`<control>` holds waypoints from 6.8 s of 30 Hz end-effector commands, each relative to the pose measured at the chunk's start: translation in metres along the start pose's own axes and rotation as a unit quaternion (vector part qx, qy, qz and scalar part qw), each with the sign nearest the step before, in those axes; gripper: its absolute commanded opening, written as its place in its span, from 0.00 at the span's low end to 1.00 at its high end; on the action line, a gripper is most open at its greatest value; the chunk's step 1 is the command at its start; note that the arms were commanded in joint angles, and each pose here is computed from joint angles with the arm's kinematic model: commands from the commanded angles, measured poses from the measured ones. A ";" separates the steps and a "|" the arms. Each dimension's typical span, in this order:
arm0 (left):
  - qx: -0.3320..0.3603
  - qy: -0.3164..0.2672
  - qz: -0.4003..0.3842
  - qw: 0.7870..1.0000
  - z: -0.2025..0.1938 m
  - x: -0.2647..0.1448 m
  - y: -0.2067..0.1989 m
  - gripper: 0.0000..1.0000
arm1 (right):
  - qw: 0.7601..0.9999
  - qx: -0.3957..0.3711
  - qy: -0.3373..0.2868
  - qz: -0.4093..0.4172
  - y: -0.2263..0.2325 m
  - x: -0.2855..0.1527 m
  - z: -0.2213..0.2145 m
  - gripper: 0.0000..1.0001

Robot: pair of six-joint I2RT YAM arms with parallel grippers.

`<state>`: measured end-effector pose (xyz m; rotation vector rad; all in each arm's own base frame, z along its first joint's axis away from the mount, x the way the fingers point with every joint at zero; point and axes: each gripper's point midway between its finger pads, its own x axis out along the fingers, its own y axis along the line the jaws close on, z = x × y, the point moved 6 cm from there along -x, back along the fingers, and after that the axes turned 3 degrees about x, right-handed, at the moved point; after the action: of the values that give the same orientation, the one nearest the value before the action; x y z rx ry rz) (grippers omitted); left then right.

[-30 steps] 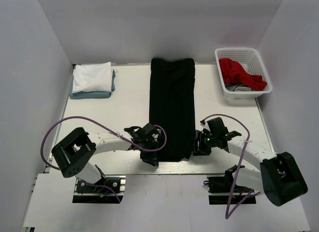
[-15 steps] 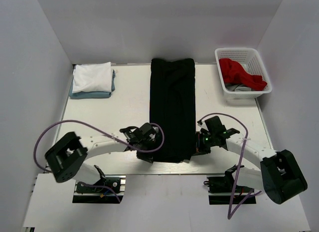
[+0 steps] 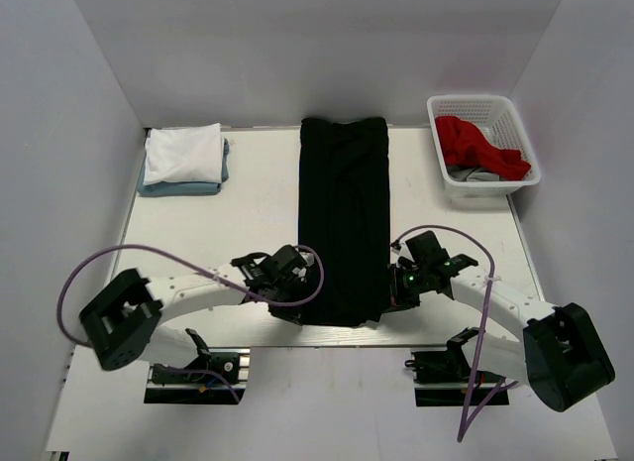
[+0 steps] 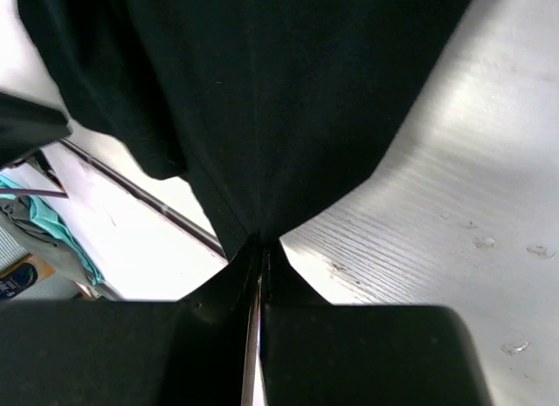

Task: Fold and stack the t-shirts
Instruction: Grab the bottom of the folded rectangular tshirt with both arms, then fold the folded rectangular tshirt in 1/3 of the way, then grab one side of the 2/3 rectangular tshirt with both arms, then fold the long partially folded tshirt into a neat square

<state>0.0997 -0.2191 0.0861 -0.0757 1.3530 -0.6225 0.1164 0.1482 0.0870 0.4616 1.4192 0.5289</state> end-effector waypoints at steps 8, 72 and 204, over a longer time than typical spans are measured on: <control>-0.009 0.016 0.041 0.999 0.009 0.029 0.007 0.39 | 1.000 0.016 0.019 -0.007 -0.005 0.004 -0.010 0.00; -0.057 -0.356 0.191 0.913 0.334 -0.041 0.028 0.00 | 0.932 -0.016 -0.352 -0.087 0.082 -0.043 0.304 0.00; -0.194 -0.292 0.260 0.900 0.240 -0.103 0.079 0.00 | 0.962 -0.087 -0.258 0.034 0.086 -0.064 0.300 0.00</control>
<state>0.3288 -0.1916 0.1949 -0.2040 0.8671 0.0537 0.3839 0.1809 0.1985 0.4524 0.9224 0.5000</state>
